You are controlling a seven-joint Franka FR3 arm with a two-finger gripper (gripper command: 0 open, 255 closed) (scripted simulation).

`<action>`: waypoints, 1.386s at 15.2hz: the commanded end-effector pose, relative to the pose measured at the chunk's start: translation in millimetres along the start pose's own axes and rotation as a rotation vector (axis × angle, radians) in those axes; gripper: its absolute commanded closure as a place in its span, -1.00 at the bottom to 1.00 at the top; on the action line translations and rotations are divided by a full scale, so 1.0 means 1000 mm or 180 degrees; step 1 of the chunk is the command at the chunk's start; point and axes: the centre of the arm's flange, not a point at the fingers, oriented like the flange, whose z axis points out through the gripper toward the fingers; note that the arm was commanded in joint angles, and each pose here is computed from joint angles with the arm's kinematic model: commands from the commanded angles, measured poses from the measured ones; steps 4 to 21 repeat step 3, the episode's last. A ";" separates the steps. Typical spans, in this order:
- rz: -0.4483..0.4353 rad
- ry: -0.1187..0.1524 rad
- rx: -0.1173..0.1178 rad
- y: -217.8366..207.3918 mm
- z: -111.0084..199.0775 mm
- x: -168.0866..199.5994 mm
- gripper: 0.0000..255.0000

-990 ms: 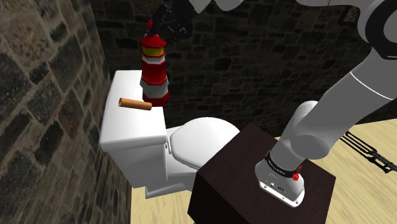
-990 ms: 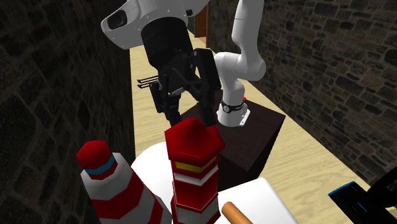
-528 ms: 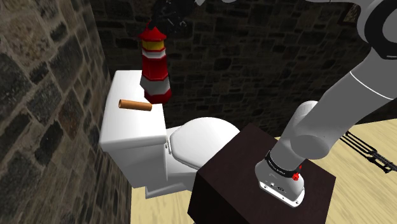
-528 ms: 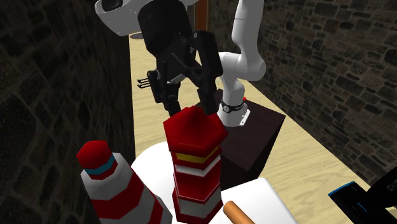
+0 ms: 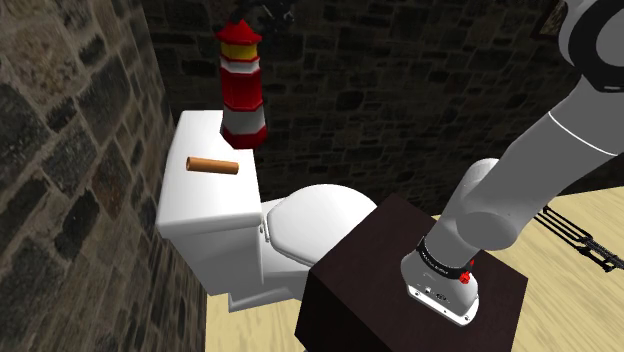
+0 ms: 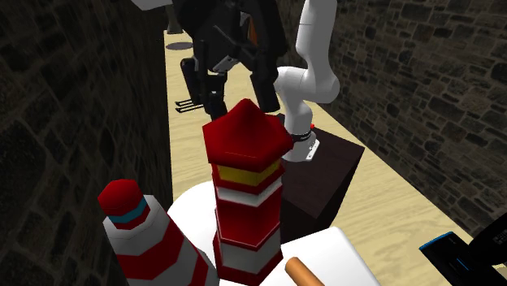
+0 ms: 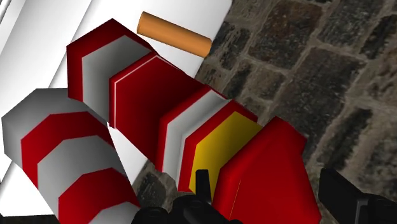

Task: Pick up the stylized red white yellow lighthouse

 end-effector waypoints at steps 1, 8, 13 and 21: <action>-0.0003 0.0007 0.0003 -0.009 -0.009 0.003 1.00; -0.0003 0.0007 0.0003 -0.010 -0.009 0.003 1.00; -0.0003 0.0007 0.0003 -0.010 -0.009 0.003 1.00; -0.0003 0.0007 0.0003 -0.010 -0.009 0.003 1.00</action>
